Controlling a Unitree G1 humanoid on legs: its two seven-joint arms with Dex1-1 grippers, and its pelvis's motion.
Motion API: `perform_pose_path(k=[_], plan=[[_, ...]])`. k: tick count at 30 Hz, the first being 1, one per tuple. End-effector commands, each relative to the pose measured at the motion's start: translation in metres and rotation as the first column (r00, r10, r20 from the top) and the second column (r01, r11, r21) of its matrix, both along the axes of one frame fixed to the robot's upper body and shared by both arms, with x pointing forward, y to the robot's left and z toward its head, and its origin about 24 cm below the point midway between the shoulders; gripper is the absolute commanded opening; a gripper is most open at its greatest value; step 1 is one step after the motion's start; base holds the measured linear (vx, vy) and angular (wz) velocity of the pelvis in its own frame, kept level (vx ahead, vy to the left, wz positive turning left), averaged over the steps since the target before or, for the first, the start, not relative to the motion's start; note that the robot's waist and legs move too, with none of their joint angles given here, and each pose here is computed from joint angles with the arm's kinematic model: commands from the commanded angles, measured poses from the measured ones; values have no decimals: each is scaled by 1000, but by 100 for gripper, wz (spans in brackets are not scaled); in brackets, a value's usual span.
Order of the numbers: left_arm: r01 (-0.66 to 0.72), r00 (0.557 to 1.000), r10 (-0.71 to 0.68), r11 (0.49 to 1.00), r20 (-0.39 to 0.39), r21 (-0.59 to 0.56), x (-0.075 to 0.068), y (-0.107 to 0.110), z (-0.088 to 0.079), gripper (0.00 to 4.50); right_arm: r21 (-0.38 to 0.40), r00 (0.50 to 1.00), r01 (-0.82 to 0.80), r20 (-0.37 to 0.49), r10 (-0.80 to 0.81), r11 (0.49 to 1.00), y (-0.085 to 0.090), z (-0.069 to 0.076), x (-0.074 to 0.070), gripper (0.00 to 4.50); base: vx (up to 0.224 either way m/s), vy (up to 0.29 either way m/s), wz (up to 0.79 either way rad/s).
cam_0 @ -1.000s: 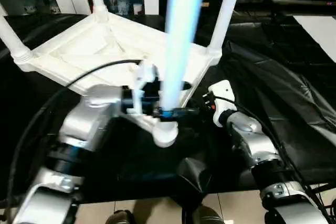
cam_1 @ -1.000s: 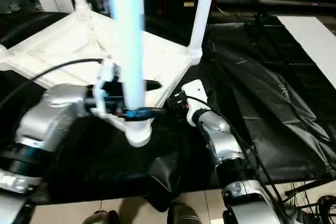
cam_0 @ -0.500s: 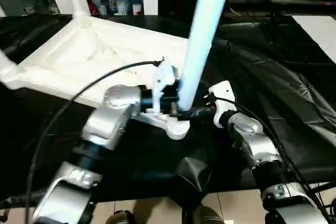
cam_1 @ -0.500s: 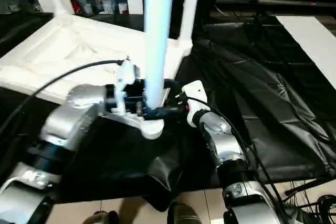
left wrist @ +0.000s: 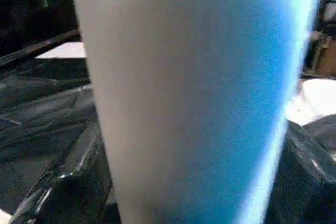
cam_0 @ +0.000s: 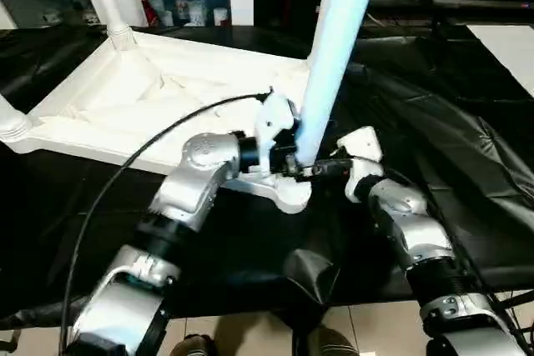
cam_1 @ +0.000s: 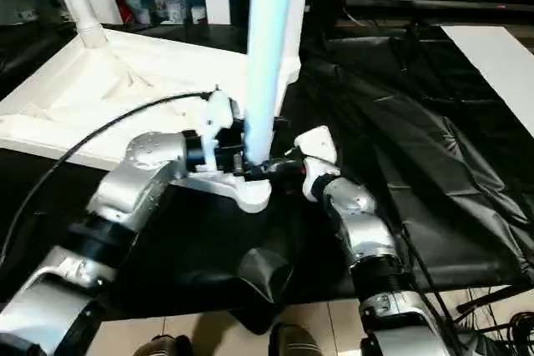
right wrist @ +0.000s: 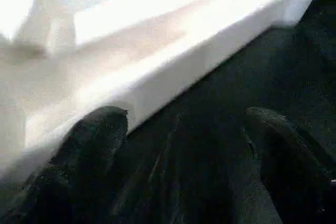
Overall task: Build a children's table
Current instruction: Rotate table base
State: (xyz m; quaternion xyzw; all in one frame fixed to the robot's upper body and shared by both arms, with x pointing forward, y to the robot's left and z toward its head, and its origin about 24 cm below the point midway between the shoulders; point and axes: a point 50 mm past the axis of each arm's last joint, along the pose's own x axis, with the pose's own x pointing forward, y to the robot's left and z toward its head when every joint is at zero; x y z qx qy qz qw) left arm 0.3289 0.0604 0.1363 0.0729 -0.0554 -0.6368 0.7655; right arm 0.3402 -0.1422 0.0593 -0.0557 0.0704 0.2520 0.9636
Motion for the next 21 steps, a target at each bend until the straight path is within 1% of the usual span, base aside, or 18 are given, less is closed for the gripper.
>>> perform_pose_path(k=[1, 3, 4, 8, 9, 10, 12, 14, 15, 16, 17, 18, 19, 20, 21], plan=[[38, 999, -39, 999, 26, 38, 1, 16, 3, 395, 6, 998, -27, 56, 26, 1000, -16, 15, -2, 405, 0, 0, 0], [49, 998, -52, 996, 38, 76, 1, 25, 1, 395, -7, 997, -56, 61, 56, 998, -24, 20, -5, 405, 0, 0, 0], [65, 997, -68, 991, 31, 114, 1, 34, -1, 395, -26, 993, -96, 61, 97, 995, -30, 23, -8, 405, 0, 0, 0], [88, 995, -94, 970, 15, 227, 3, 53, -6, 395, -115, 975, -217, 26, 222, 969, -42, 23, -19, 405, 0, 0, 0], [92, 995, -98, 962, 10, 255, 3, 56, -7, 395, -126, 972, -230, 18, 234, 965, -44, 23, -21, 405, 0, 0, 0], [103, 994, -109, 935, -1, 339, 4, 62, -13, 395, -160, 962, -270, -1, 274, 949, -47, 23, -25, 405, 0, 0, 0], [99, 994, -108, 887, -6, 451, 7, 71, -22, 367, -194, 940, -339, -40, 338, 920, -50, 24, -32, 405, 0, 0, 0], [86, 995, -100, 868, 3, 488, 9, 73, -26, 359, -199, 927, -375, -61, 370, 906, -50, 25, -36, 405, 0, 0, 0], [59, 996, -88, 839, 28, 540, 13, 74, -30, 359, -195, 896, -444, -90, 435, 874, -47, 30, -43, 405, 0, 0, 0], [42, 995, -83, 824, 48, 565, 15, 74, -32, 348, -186, 878, -478, -100, 468, 858, -46, 34, -47, 405, 0, 0, 0], [40, 996, -81, 823, 47, 567, 17, 74, -32, 348, -175, 865, -502, -105, 491, 847, -44, 37, -50, 405, 0, 0, 0], [40, 996, -81, 823, 47, 567, 17, 74, -32, 334, -175, 865, -502, -105, 491, 847, -44, 37, -50, 405, 0, 0, 0], [56, 995, -93, 816, 35, 575, 18, 74, -32, 323, -156, 833, -552, -131, 537, 819, -43, 40, -57, 405, 0, 0, 0], [57, 995, -94, 815, 34, 576, 18, 74, -32, 317, -155, 831, -556, -133, 540, 817, -42, 40, -57, 405, 0, 0, 0], [65, 994, -103, 802, 31, 594, 19, 74, -33, 317, -147, 805, -592, -158, 572, 792, -41, 41, -62, 405, 0, 0, 0]])
